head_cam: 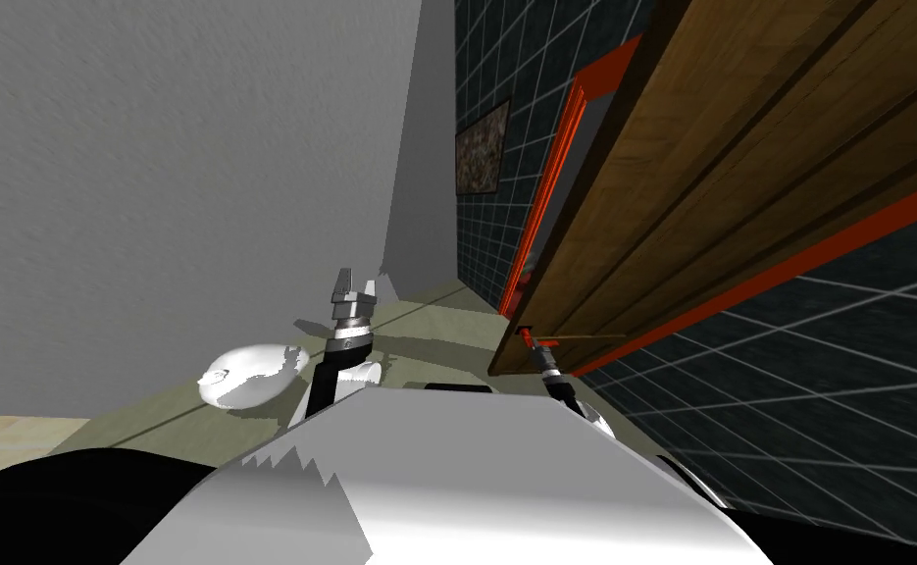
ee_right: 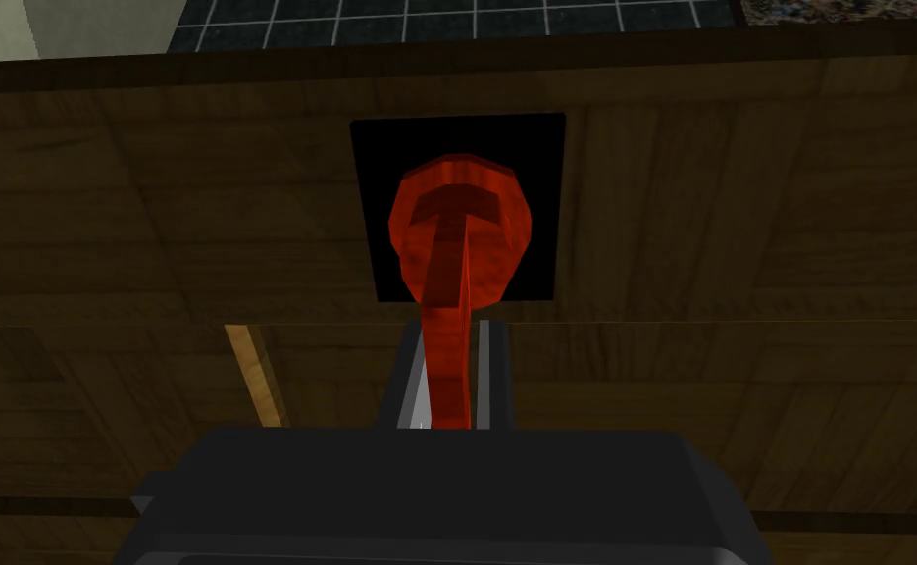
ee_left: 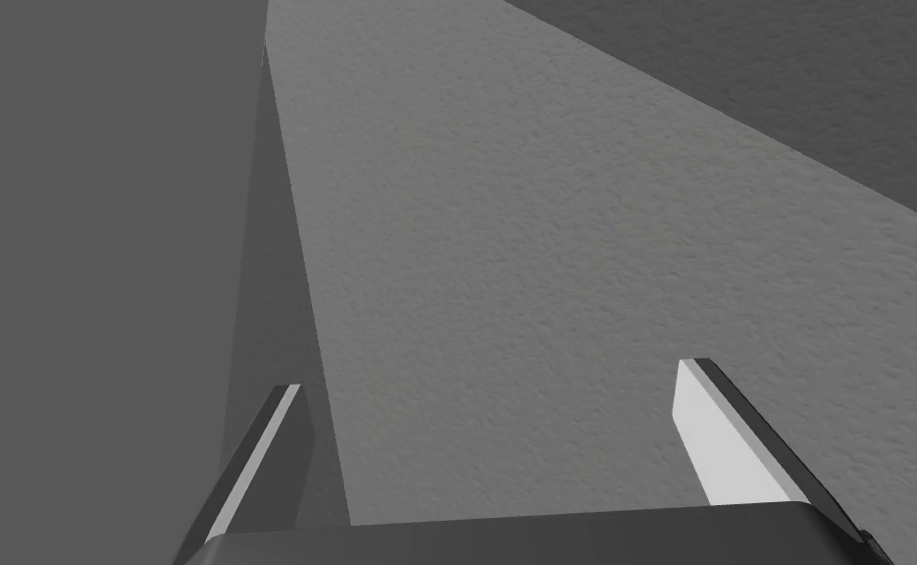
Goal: Pull the door open
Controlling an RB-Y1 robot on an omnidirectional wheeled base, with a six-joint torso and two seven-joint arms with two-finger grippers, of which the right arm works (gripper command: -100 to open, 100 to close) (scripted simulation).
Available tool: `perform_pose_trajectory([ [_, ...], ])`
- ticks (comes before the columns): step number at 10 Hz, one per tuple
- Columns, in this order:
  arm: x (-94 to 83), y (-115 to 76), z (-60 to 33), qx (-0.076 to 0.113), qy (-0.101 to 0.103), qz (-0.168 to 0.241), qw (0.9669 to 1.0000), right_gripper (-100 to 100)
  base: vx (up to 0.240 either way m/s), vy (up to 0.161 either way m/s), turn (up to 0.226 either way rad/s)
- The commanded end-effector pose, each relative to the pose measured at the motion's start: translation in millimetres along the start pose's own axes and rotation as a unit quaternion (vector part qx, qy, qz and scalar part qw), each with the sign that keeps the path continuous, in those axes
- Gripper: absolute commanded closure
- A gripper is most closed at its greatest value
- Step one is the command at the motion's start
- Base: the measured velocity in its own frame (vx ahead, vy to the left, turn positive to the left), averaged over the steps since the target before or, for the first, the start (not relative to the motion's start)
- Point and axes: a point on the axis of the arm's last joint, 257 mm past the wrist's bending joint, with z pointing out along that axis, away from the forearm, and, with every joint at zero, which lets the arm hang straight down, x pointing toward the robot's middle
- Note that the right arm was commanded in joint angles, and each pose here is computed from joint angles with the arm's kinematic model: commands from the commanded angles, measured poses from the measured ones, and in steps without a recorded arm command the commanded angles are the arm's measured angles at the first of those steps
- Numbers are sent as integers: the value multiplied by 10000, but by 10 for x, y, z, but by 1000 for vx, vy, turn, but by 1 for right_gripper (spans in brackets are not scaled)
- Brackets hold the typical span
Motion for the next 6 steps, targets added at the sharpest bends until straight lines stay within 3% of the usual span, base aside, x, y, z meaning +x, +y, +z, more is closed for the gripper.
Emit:
perform_pose_trajectory([
  [1, 121, -11, 99, -5, 56, 25, 10000, 100, -175, -93, 123],
  [3, 146, -5, 149, -5, 52, 25, 10000, 100, -161, -114, 77],
  [4, 189, 6, 233, -4, 45, 24, 10000, 100, -125, -52, 66],
  [6, 227, 17, 306, -2, 40, 24, 10000, 100, -152, -88, 87],
])
